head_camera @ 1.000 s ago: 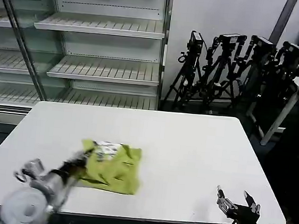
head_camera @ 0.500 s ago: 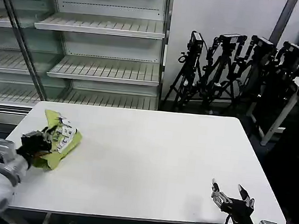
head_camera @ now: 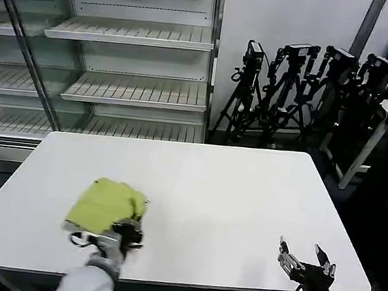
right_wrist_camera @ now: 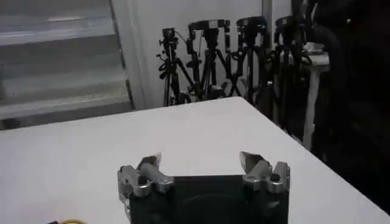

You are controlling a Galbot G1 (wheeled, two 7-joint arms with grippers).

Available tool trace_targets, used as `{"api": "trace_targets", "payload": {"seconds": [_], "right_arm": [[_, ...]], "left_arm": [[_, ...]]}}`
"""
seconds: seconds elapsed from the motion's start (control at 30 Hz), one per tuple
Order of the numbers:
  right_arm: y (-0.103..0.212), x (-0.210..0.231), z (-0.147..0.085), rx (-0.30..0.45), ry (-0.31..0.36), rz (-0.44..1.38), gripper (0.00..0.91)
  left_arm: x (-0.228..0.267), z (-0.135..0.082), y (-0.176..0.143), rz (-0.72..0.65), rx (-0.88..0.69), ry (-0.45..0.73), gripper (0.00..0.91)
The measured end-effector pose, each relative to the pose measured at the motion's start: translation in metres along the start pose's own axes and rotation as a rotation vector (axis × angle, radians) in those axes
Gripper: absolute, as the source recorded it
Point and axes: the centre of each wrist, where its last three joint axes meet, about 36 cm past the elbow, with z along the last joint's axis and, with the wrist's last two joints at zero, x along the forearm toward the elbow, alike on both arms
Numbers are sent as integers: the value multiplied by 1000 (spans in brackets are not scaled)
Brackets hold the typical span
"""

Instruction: Fold and organize the clothes.

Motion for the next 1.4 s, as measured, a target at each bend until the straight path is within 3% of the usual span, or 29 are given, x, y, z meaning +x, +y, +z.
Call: {"api": "trace_targets", "payload": {"seconds": [0.17,0.43,0.47,0.5,0.53,0.97,1.23,1.4], "right_arm": [[2,2,3,2,4,7,907],[4,3,5,8,11,9,907],[4,3,5,10,11,10,907],[3,3,5,12,11,10,907],[3,3,5,14,11,11,907],[4,7,0,45,-30,-15,907],[7,8,-3,54,-83,-58,907],[9,5,-2,86,-144,-72,907]], "left_arm": [[-14,-11,-42,74,67,-7,30],[-44,-45,-81,170,192,-34,30],[-47,-50,-85,182,208,-39,212],[-50,-55,-89,198,226,-46,484],[-54,-59,-91,210,241,-52,907],[-68,-84,-102,373,340,-196,907],[-53,-86,-67,385,444,-294,907],[-31,-71,-33,306,423,-372,907]]}}
